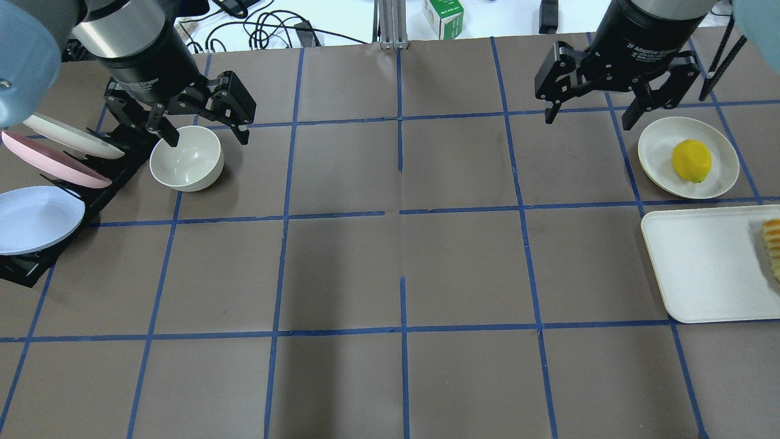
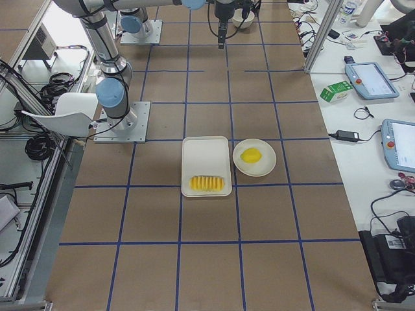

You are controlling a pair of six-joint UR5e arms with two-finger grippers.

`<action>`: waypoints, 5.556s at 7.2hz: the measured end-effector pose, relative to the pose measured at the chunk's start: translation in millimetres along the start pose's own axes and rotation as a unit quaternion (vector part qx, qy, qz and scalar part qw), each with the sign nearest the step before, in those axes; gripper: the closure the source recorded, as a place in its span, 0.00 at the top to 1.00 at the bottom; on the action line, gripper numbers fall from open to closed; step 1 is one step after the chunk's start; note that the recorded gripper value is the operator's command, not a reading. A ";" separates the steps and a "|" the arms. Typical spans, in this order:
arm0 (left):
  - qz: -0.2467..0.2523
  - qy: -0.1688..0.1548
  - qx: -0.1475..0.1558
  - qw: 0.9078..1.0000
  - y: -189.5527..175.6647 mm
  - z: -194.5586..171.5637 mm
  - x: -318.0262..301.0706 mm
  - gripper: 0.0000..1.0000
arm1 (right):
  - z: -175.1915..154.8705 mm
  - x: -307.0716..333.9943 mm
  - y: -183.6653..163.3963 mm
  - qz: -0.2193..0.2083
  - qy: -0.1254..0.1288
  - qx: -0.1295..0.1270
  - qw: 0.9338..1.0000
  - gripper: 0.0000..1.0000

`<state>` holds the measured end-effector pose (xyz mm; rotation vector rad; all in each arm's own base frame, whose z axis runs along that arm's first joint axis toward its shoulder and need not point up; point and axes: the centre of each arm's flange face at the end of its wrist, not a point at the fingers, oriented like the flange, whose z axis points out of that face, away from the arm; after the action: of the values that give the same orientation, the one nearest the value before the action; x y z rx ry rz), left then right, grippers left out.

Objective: Place bowl and put lemon in it

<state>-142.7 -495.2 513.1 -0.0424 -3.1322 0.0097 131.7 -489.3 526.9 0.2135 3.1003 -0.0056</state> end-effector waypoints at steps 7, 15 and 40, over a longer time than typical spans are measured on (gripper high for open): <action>0.023 0.038 -0.028 0.999 -102.9 130.8 -161.1 1.00 | 43.6 127.4 -68.5 0.060 0.000 -0.026 0.998 1.00; -0.003 0.014 -0.027 1.000 -162.9 279.8 -259.8 1.00 | 248.2 334.7 -199.1 0.033 0.049 -0.006 0.998 1.00; -0.029 0.144 -0.008 0.989 -103.5 319.7 108.4 0.81 | 125.2 51.0 -143.3 -0.047 0.004 0.000 0.999 0.00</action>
<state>-256.8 -597.7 195.0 0.0435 -2.8438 -0.0190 65.8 -625.0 400.2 0.0681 3.1142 -0.0066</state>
